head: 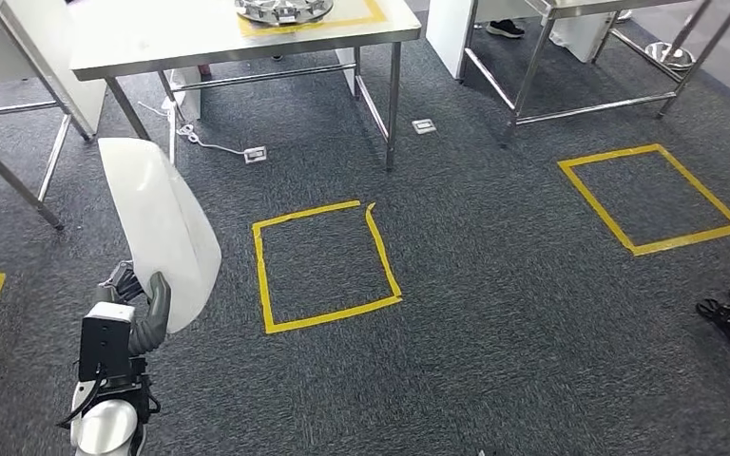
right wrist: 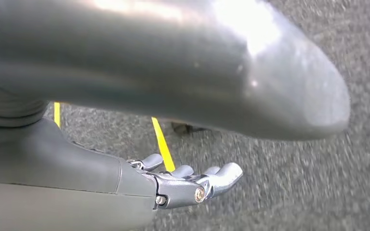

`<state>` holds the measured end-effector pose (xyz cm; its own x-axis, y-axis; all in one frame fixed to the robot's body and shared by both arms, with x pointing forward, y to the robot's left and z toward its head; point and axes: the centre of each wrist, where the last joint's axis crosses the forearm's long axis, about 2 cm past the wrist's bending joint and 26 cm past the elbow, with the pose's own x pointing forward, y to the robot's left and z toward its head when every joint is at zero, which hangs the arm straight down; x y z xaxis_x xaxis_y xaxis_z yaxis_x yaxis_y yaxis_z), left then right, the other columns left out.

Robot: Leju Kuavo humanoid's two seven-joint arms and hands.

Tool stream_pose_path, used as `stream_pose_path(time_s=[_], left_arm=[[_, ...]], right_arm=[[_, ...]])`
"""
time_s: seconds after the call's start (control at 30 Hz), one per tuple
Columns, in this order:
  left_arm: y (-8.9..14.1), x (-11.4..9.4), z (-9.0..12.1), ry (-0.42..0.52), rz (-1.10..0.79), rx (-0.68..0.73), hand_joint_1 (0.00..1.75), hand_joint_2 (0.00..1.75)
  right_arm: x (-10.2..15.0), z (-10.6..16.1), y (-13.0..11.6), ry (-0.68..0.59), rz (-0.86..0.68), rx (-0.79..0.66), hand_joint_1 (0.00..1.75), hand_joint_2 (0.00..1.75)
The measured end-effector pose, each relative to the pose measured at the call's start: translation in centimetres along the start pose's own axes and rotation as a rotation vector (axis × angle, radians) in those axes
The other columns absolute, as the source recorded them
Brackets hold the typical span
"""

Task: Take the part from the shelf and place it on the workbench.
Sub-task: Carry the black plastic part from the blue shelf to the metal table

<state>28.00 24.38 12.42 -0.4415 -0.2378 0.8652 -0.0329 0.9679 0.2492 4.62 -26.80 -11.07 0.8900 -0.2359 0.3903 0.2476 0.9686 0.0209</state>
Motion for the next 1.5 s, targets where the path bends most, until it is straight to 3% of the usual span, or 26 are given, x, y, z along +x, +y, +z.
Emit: stream_pose_path(time_s=[1.5], left_arm=[[0.7, 0.5, 1.2, -0.004, -0.027, -0.011, 1.75, 1.75]], right_arm=[[-0.3, 0.1, 0.8, -0.052, -0.064, 0.027, 0.0, 0.0]])
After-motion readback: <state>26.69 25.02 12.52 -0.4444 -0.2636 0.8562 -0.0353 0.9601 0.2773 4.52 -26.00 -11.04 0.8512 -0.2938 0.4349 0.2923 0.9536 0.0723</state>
